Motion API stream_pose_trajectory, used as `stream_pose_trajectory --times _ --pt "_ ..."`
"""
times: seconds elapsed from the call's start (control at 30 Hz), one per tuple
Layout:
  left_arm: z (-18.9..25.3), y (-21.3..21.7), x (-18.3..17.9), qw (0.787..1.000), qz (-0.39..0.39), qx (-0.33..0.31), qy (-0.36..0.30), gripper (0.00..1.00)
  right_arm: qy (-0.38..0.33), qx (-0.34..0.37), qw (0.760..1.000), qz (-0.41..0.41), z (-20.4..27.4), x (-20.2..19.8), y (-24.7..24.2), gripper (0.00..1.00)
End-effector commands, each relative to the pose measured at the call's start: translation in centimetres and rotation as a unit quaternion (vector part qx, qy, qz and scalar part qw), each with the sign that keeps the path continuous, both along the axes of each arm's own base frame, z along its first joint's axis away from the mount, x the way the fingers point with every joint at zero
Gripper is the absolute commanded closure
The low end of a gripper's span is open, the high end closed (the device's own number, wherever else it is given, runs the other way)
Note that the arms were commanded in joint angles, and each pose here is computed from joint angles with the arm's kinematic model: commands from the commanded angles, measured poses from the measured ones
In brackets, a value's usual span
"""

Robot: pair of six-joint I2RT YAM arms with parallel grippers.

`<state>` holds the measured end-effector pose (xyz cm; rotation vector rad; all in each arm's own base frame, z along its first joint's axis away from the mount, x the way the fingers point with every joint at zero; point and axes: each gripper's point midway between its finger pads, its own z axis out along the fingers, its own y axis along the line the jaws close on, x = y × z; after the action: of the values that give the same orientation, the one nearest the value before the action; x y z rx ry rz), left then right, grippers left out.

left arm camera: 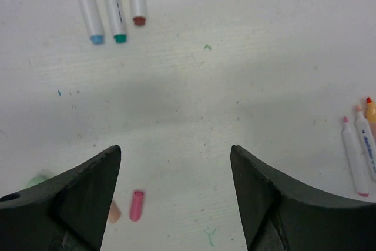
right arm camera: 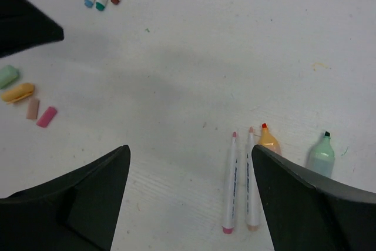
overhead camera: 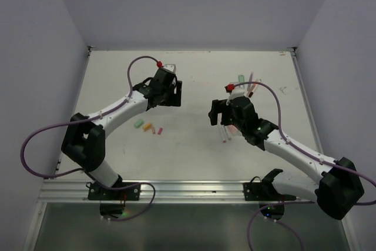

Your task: Open the pen caps

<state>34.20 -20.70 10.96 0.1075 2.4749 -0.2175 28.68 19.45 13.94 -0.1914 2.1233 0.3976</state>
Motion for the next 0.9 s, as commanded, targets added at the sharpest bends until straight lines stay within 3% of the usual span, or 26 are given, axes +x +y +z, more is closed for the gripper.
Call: stream_pose_trajectory --times 0.0,0.07,0.2,0.4,0.87 --pt "2.7 -1.6 4.4 0.999 -0.002 -0.004 -0.055 0.22 -0.039 0.025 0.999 -0.006 2.1 0.7 0.1 0.11" --pt "1.8 -1.6 6.2 0.999 0.008 -0.005 -0.052 0.22 -0.043 0.033 0.999 -0.005 2.3 0.5 0.1 0.05" --pt "2.4 -0.4 10.3 0.997 0.039 -0.016 -0.068 0.26 -0.04 0.037 0.999 -0.003 2.0 0.2 0.1 0.03" --pt "1.0 3.3 14.6 0.993 0.091 -0.022 -0.067 0.43 -0.027 0.037 0.999 0.006 1.0 -0.2 0.3 0.03" --pt "-6.2 5.7 17.7 0.994 0.105 0.019 -0.013 0.61 -0.013 0.031 0.999 0.013 0.0 -0.4 0.5 0.03"
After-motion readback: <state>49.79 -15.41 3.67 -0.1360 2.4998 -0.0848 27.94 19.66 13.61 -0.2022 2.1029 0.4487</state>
